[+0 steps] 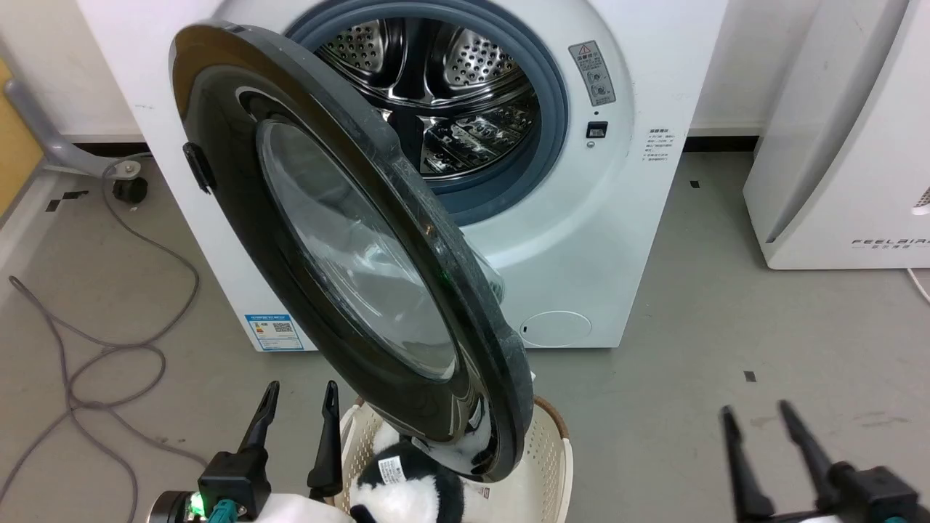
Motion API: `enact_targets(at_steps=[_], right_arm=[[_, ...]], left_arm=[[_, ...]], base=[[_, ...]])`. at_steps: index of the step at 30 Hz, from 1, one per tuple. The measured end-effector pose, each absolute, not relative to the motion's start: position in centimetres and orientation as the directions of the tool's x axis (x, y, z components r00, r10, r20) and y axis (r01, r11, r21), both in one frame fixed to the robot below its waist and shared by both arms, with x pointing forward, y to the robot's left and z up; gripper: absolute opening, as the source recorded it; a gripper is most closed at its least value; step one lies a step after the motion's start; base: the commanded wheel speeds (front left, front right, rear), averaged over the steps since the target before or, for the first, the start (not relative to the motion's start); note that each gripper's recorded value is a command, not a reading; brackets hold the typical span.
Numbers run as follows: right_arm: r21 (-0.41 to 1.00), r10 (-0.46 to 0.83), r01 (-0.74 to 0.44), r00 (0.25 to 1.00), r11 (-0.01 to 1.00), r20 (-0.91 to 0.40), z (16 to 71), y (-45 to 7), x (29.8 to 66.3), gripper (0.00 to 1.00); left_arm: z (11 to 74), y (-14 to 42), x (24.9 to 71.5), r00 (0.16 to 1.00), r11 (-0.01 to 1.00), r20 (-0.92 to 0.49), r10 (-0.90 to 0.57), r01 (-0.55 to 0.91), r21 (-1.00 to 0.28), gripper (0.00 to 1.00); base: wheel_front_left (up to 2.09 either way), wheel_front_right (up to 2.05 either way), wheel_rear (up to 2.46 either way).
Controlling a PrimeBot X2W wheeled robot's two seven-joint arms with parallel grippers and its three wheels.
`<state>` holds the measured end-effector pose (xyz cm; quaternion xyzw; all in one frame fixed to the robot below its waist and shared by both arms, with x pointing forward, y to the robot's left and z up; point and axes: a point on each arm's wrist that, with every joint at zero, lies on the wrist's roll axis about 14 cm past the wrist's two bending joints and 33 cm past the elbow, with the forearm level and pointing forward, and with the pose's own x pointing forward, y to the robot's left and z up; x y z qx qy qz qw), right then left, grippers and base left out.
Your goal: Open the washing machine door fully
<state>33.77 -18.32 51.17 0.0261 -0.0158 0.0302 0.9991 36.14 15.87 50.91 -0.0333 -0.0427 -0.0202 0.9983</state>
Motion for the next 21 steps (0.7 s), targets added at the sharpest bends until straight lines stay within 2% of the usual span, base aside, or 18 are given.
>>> enact_targets(at_steps=[3, 4, 5, 6, 15, 21], right_arm=[[0.066, 0.087, -0.088, 0.996, 0.994, 0.019, 50.5, -17.3, 33.7, 1.0], [0.068, 0.093, -0.093, 0.996, 0.993, 0.017, 50.4, -17.1, 33.7, 1.0], [0.069, 0.097, -0.098, 0.995, 0.993, 0.015, 50.3, -16.9, 33.8, 1.0], [0.071, 0.102, -0.103, 0.995, 0.992, 0.016, 50.3, -16.8, 33.8, 1.0], [0.099, 0.103, -0.105, 0.994, 0.99, 0.025, 50.0, -16.6, 34.1, 1.0], [0.101, 0.099, -0.101, 0.995, 0.99, 0.023, 49.7, -16.7, 34.0, 1.0]], left_arm=[[50.8, 15.8, 36.2, 0.996, 0.997, 0.084, -0.04, 0.045, -0.064, 1.0], [50.8, 15.8, 36.2, 0.996, 0.997, 0.083, -0.04, 0.046, -0.064, 0.62], [50.7, 15.7, 36.1, 0.996, 0.997, 0.08, -0.044, 0.049, -0.065, 0.11], [50.6, 15.7, 36.1, 0.996, 0.997, 0.078, -0.047, 0.052, -0.065, 0.0], [50.7, 16.0, 36.2, 0.996, 0.996, 0.08, -0.044, 0.05, -0.072, 0.0], [53.5, 16.7, 36.7, 0.986, 0.994, 0.165, -0.012, 0.029, -0.105, 0.0]], base=[[0.0, 0.0, 0.0], [0.0, 0.0, 0.0], [0.0, 0.0, 0.0], [0.0, 0.0, 0.0], [0.0, 0.0, 0.0], [0.0, 0.0, 0.0]])
